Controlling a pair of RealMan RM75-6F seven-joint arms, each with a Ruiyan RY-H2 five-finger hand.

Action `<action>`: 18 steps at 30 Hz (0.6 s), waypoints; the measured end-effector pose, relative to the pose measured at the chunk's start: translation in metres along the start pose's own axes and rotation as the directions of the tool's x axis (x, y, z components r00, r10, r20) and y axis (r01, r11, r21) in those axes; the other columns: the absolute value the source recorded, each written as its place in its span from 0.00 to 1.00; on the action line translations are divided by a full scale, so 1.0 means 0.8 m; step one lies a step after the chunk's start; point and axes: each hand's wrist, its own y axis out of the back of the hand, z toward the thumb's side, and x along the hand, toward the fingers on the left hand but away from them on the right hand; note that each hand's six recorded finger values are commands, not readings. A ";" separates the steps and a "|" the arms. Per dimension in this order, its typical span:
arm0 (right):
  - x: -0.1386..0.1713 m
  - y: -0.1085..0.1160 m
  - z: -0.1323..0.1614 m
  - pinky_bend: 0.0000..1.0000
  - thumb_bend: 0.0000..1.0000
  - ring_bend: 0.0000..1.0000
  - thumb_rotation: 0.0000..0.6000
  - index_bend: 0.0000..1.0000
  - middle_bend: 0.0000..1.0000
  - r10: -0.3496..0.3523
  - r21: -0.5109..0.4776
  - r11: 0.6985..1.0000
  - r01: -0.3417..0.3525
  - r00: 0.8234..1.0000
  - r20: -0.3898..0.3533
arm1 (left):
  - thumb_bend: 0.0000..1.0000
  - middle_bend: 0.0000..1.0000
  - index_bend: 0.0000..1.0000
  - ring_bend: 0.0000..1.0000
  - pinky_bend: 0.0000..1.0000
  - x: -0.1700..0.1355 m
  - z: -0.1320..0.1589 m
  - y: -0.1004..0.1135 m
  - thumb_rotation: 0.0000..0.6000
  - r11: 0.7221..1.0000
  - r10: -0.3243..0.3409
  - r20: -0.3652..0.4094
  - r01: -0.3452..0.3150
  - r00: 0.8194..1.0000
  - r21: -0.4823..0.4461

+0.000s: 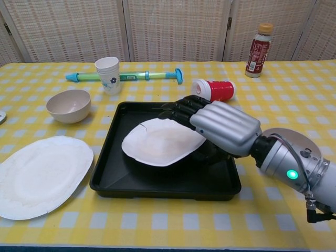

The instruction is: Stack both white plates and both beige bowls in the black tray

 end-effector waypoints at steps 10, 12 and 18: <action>0.013 0.009 0.011 0.00 0.26 0.00 1.00 0.00 0.00 0.090 -0.066 0.994 -0.091 0.996 -0.008 | 0.37 0.00 0.00 0.00 0.00 -0.001 0.001 -0.003 1.00 1.000 -0.027 0.009 0.027 1.000 -0.004; 0.017 0.013 0.009 0.00 0.24 0.00 1.00 0.00 0.00 0.103 -0.046 0.994 -0.104 0.995 -0.011 | 0.37 0.00 0.00 0.00 0.00 -0.002 0.002 -0.004 1.00 0.999 -0.035 0.015 0.035 0.999 -0.008; 0.029 0.024 0.013 0.00 0.23 0.00 1.00 0.00 0.00 0.149 -0.064 0.987 -0.150 0.989 -0.014 | 0.37 0.00 0.00 0.00 0.00 -0.003 0.004 -0.006 1.00 0.999 -0.050 0.022 0.050 0.999 -0.006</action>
